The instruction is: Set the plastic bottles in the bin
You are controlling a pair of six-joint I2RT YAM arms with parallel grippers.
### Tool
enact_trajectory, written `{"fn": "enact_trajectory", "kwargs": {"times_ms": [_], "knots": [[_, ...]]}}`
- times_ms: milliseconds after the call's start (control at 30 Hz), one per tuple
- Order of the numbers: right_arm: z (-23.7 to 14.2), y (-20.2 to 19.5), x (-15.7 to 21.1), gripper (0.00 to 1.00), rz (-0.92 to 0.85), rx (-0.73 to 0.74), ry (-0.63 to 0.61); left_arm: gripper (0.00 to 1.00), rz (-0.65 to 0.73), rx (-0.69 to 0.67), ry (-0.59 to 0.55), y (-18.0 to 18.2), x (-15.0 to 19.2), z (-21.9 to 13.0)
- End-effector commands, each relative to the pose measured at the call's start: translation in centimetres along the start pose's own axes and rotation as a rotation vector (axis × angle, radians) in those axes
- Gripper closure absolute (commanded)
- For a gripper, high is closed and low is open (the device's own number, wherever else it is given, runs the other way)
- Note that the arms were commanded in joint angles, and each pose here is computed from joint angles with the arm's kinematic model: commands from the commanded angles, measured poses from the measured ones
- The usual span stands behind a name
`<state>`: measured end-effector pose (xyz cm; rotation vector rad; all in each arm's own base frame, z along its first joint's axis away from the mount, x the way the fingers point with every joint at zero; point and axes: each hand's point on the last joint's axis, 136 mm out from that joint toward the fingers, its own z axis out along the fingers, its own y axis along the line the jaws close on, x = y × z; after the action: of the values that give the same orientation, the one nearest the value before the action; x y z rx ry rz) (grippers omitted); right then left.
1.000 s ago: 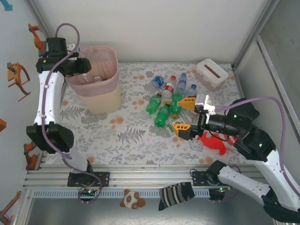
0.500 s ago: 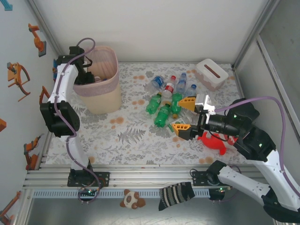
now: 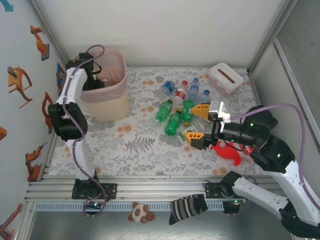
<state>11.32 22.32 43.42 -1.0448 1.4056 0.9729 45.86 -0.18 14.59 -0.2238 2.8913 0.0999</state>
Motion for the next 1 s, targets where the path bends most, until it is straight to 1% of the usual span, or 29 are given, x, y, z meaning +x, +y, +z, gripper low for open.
{"fn": "enact_trajectory", "kwargs": {"times_ms": [0, 100, 300, 633, 833, 967], "knots": [[-0.5, 0.2, -0.4, 0.13, -0.016, 0.008, -0.016, 0.25, -0.006, 0.045, 0.024, -1.0, 0.8, -0.3], [-0.6, 0.2, -0.4, 0.13, -0.016, 0.011, -0.016, 0.19, -0.017, 0.082, -0.039, -1.3, 0.1, -2.6], [-0.8, 0.3, -0.5, 0.14, -0.018, 0.019, -0.024, 0.14, -0.033, 0.138, -0.148, -1.6, -0.8, -7.3], [-0.8, -0.6, -0.6, 0.15, 0.015, 0.062, -0.025, 0.14, -0.040, 0.213, -0.284, -1.7, -0.6, -13.9], [-0.2, -2.5, 0.3, 0.15, 0.096, 0.154, 0.012, 0.15, -0.025, 0.320, -0.399, -2.5, 0.3, -18.7], [0.2, -5.6, 1.9, 0.16, 0.218, 0.309, 0.069, 0.16, -0.008, 0.408, -0.459, -3.3, 1.7, -21.3]]}}
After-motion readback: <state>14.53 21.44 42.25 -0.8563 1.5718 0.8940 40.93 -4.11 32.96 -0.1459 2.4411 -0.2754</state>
